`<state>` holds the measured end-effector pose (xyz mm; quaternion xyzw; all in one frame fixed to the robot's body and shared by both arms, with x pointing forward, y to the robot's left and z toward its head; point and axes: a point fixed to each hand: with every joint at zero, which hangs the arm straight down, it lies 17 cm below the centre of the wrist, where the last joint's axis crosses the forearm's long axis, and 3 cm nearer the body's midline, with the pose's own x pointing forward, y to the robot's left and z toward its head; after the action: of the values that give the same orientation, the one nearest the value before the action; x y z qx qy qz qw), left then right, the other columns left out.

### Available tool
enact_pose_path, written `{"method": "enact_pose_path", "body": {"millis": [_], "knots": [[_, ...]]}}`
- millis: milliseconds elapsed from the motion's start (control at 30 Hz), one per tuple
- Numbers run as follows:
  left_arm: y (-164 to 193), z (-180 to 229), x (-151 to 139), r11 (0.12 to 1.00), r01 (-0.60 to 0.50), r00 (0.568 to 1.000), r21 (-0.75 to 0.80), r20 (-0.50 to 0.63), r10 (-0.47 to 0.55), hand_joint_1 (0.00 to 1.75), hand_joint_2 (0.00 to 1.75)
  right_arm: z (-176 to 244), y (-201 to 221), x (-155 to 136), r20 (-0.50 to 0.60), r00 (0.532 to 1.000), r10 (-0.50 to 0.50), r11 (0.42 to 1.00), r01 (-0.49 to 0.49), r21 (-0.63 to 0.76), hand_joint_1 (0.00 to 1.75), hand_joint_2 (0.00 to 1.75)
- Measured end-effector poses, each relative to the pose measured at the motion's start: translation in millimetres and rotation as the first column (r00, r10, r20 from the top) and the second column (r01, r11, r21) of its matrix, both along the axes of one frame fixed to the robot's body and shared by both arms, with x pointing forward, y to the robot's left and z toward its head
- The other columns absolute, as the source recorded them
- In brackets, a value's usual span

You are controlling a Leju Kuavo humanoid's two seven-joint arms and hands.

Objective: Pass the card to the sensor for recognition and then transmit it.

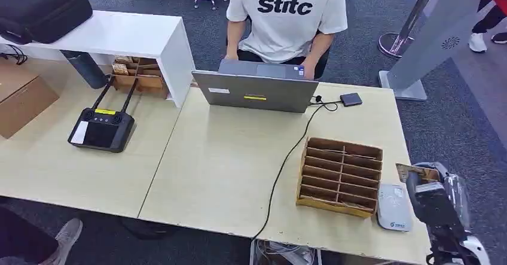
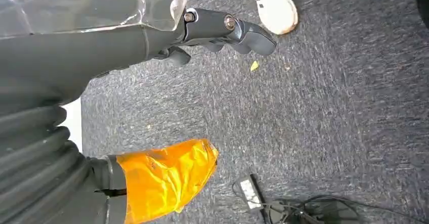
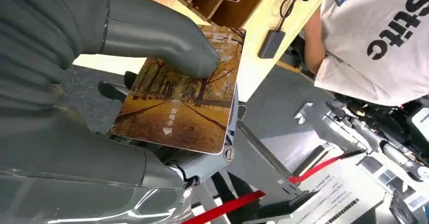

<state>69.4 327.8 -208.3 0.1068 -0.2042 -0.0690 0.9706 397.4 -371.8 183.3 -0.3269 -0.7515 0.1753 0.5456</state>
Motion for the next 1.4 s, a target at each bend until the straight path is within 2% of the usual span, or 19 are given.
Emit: {"method": "enact_pose_path", "body": {"millis": [167,333,600,1000,1167,1400], "knots": [[2.1,-5.6,-17.3,1.000,-0.023,0.997,-0.012,-0.079,0.022,0.00,1.75,-2.8,4.7,-2.0,-0.006,1.000,0.010,1.000,-0.010,-0.004,1.75,1.75],[3.8,-9.7,-36.8,0.994,-0.107,0.984,-0.027,-0.144,0.103,0.00,1.75,-14.6,9.1,-6.0,-0.034,0.999,0.006,1.000,-0.007,-0.024,1.75,1.75],[2.8,-11.5,-44.4,0.987,-0.155,0.976,-0.037,-0.161,0.147,0.00,1.75,-42.3,-2.6,-5.5,-0.101,0.994,-0.037,0.999,0.035,-0.021,1.75,1.75],[7.5,-13.9,-38.3,0.995,-0.092,0.987,-0.025,-0.135,0.088,0.00,1.75,-99.0,-95.0,-3.5,-0.269,0.936,-0.226,0.973,0.230,-0.017,1.75,1.75],[9.4,-15.3,-40.1,0.995,-0.100,0.986,-0.026,-0.137,0.096,0.00,1.75,-127.7,-113.3,-11.6,-0.348,0.899,-0.264,0.961,0.275,-0.020,1.75,1.75],[10.8,-16.1,-40.7,0.995,-0.099,0.986,-0.024,-0.136,0.095,0.00,1.75,-144.8,-122.2,-16.9,-0.393,0.875,-0.282,0.954,0.298,-0.021,1.75,1.75]]}}
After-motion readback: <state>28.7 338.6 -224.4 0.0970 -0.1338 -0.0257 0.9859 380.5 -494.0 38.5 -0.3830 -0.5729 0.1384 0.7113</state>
